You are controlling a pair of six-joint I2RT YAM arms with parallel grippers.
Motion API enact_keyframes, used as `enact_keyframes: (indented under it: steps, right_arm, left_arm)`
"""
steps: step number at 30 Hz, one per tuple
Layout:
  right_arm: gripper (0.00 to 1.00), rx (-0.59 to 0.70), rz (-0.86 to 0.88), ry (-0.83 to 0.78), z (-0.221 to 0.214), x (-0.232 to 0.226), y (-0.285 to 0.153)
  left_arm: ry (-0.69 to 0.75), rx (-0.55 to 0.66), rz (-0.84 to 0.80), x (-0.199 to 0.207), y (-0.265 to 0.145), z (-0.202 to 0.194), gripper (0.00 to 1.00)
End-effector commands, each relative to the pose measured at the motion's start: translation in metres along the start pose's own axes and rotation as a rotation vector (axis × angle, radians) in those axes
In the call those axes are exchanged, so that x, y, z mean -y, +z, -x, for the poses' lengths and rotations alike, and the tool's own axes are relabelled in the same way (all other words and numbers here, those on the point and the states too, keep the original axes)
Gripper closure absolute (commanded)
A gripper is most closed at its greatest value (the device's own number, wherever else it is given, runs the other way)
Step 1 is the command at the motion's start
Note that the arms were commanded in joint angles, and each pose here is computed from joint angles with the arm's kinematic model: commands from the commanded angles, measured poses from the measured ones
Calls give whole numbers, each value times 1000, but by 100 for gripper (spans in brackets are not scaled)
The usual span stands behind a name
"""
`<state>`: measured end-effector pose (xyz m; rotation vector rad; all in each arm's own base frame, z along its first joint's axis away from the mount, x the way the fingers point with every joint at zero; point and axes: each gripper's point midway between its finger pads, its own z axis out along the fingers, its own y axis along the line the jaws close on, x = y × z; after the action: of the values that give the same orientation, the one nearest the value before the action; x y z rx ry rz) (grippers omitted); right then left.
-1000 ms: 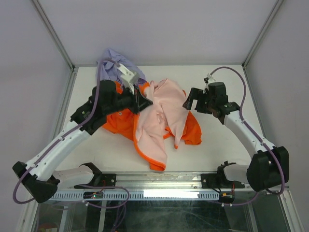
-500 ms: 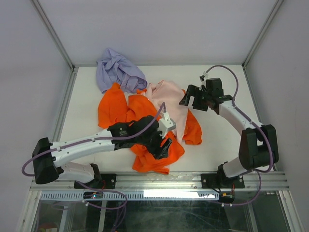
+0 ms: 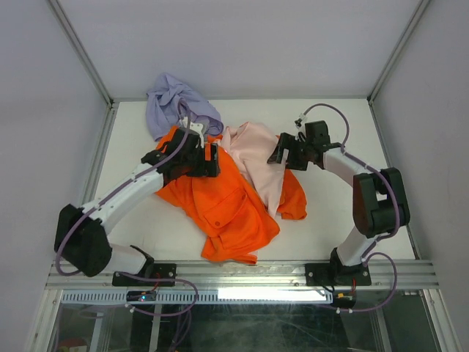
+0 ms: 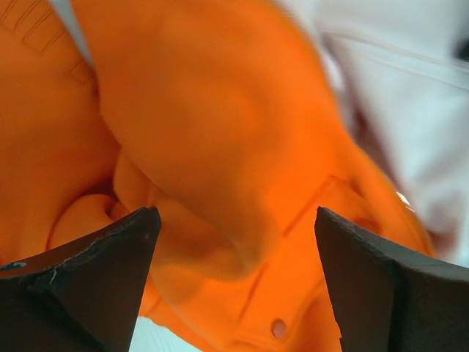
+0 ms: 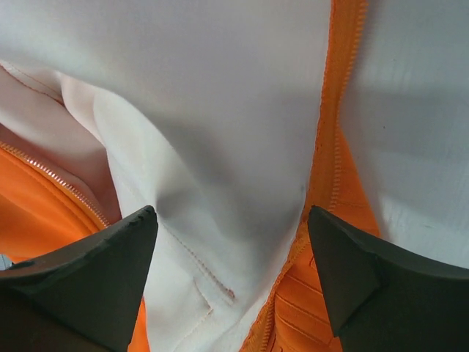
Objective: Zip up the jacket
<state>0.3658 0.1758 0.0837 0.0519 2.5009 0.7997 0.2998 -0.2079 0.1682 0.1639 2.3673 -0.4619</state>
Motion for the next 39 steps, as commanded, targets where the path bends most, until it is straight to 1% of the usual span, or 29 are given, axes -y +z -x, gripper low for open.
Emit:
enact_keyframes:
  steps: [1,2,3,4,5,7,9,10,11,12,15,17,19,21,23,24,25,28,30,33,34,36,38,39]
  right_arm:
    - [20,73,86,-42,32,-21,3]
    - [30,71,78,-48,33,-19,3]
    - [38,74,64,-57,36,-17,2]
    - [46,79,47,-69,39,-15,1]
    - [56,91,29,-82,46,-13,-3]
    - [75,103,-6,-104,56,-7,-10]
    - [95,112,-57,-116,69,3,-21]
    - [100,120,-92,-126,76,9,-28]
    - [100,128,-132,-138,83,14,-35]
    - [100,139,-177,-158,91,18,-44]
    - [100,183,-334,-215,116,30,-74]
    - [100,197,-445,-243,128,37,-97]
    - [100,219,-507,-276,140,35,-117]
    - [100,241,-549,-315,146,26,-132]
    - [100,250,-558,-374,146,7,-137]
    - [100,246,-554,-411,142,-6,-136]
    - [100,240,-544,-445,137,-21,-132]
    - [99,203,-448,-524,108,-75,-108]
    - [96,160,-352,-554,80,-112,-86]
    - [87,49,-143,-616,25,-178,-53]
    - [82,-1,-66,-629,7,-197,-46]
    - [68,-94,66,-658,-26,-227,-41]
    - [53,-159,167,-658,-44,-242,-50]
    - [46,-173,194,-658,-47,-245,-57]
  left_arm:
    - [-54,-31,119,-32,41,0,11]
    - [-44,-40,130,-36,50,1,12]
    - [-41,-43,141,-40,57,4,17]
    - [-37,-47,158,-46,63,7,25]
    - [-36,-38,176,-51,67,14,36]
    - [-38,-24,229,-69,69,26,63]
    - [-31,1,263,-84,66,41,80]
    - [-27,18,291,-91,60,50,91]
    - [-19,32,326,-100,54,58,98]
    - [-11,56,358,-107,46,68,100]
    - [27,123,484,-131,13,96,100]
    - [54,146,571,-144,-8,108,100]
    - [77,157,654,-155,-27,114,100]
    - [89,163,728,-166,-42,117,100]
    - [96,166,774,-172,-51,117,100]
    - [95,165,775,-172,-53,117,100]
    - [91,163,759,-170,-52,117,97]
    - [51,162,635,-151,-43,114,88]
    - [18,167,548,-137,-39,112,83]
    - [-16,165,424,-116,-36,107,73]
    - [-26,158,402,-113,-34,104,71]
    - [-42,177,348,-102,-42,104,65]
    - [-59,186,297,-92,-48,102,61]
    - [-68,192,267,-87,-51,102,60]
